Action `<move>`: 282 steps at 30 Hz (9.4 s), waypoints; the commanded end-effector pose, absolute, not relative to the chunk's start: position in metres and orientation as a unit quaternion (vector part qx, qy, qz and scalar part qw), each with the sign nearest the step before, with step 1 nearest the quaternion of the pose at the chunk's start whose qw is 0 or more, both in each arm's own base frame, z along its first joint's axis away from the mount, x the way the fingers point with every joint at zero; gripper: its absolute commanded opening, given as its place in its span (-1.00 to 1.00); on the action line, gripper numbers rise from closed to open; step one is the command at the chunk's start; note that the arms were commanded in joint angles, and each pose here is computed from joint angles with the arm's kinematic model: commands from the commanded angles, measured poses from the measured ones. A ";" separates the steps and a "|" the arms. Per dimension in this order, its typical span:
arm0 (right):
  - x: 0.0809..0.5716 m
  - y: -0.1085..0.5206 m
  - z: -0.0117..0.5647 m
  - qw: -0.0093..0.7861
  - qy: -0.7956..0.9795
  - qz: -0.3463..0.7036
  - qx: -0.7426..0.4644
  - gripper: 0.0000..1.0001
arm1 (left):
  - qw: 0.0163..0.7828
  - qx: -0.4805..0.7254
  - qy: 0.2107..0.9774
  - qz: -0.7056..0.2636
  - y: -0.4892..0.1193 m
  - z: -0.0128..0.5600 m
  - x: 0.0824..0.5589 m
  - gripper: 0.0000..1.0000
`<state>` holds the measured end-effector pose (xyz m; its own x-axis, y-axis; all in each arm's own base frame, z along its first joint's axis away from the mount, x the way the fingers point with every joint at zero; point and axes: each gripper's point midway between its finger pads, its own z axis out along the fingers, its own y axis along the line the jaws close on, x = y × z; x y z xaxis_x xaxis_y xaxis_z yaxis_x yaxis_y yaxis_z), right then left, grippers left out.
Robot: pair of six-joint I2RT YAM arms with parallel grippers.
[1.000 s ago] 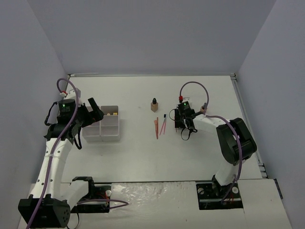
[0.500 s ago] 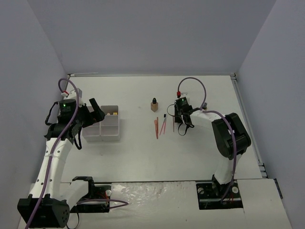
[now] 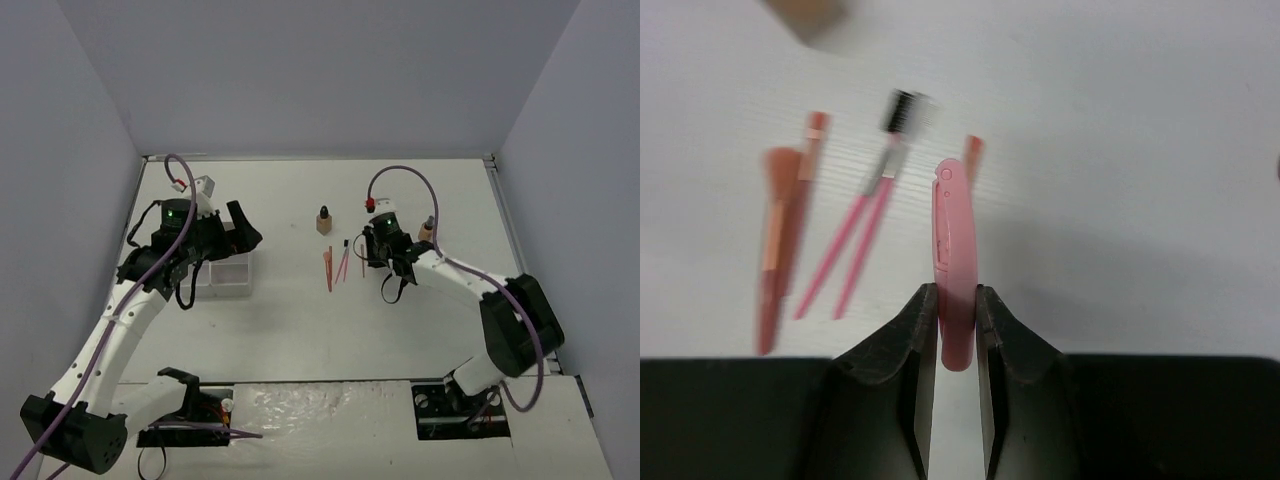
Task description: Organize the makeup
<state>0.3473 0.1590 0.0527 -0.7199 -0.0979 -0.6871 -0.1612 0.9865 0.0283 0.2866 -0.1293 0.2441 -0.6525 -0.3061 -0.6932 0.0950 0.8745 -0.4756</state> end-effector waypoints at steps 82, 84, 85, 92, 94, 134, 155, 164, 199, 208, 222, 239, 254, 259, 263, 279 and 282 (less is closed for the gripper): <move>0.309 0.179 0.132 0.462 0.874 0.135 -0.064 0.89 | 0.557 -0.356 0.746 -0.079 0.045 0.199 0.377 -0.79; 0.311 0.178 0.128 0.457 0.879 0.128 -0.056 0.89 | 0.553 -0.358 0.748 -0.078 0.045 0.197 0.375 -0.62; 0.312 0.177 0.125 0.455 0.880 0.125 -0.053 0.88 | 0.551 -0.358 0.749 -0.077 0.045 0.196 0.374 -0.52; 0.320 0.169 0.107 0.436 0.894 0.098 -0.030 0.79 | 0.531 -0.357 0.765 -0.067 0.043 0.190 0.354 0.44; 0.322 0.166 0.102 0.429 0.898 0.091 -0.022 0.72 | 0.527 -0.349 0.772 -0.067 0.040 0.196 0.346 0.63; 0.348 0.166 0.024 0.356 0.933 0.045 -0.013 -1.00 | 0.430 -0.077 0.865 -0.249 -0.166 0.252 0.313 0.94; 0.275 0.307 0.252 0.551 0.710 0.379 -0.221 -1.00 | 0.379 -0.034 0.821 -0.424 -0.289 0.303 0.306 0.80; 0.271 0.313 0.261 0.550 0.699 0.406 -0.209 -1.00 | 0.367 -0.023 0.823 -0.433 -0.311 0.292 0.302 -0.20; 0.295 0.238 0.185 0.538 0.807 0.215 -0.112 0.79 | 0.623 -0.038 0.781 0.004 -0.088 0.267 0.370 -1.00; 0.294 0.236 0.167 0.523 0.819 0.206 -0.114 0.79 | 0.662 -0.049 0.747 0.017 -0.081 0.248 0.383 -1.00; 0.317 0.221 0.126 0.482 0.863 0.141 -0.056 0.59 | 0.625 -0.071 0.777 0.007 -0.080 0.211 0.375 0.00; 0.332 0.228 0.041 0.398 0.912 0.082 -0.050 0.06 | 0.562 -0.085 0.822 -0.046 -0.080 0.262 0.322 0.88; 0.332 0.153 0.000 0.366 0.930 -0.009 0.026 -0.73 | 0.518 -0.069 0.836 -0.166 -0.125 0.265 0.314 0.88; 0.331 0.145 0.014 0.377 0.926 -0.007 0.005 -1.00 | 0.495 -0.057 0.834 -0.236 -0.157 0.273 0.316 0.88; 0.331 0.157 0.036 0.402 0.915 0.034 -0.023 -1.00 | 0.480 -0.048 0.826 -0.290 -0.182 0.282 0.316 0.88; 0.280 0.264 0.213 0.548 0.763 0.305 -0.159 -1.00 | 0.460 -0.012 0.799 -0.388 -0.272 0.316 0.307 0.89; 0.273 0.275 0.231 0.551 0.744 0.341 -0.164 -1.00 | 0.461 -0.016 0.798 -0.388 -0.280 0.318 0.309 0.88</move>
<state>0.2737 0.2522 0.1759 -0.4246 0.0300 -0.9049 -0.5282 0.8035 0.2745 0.2976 -0.2657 0.2608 -0.6664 -0.2845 -0.6892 0.2759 0.7646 -0.5824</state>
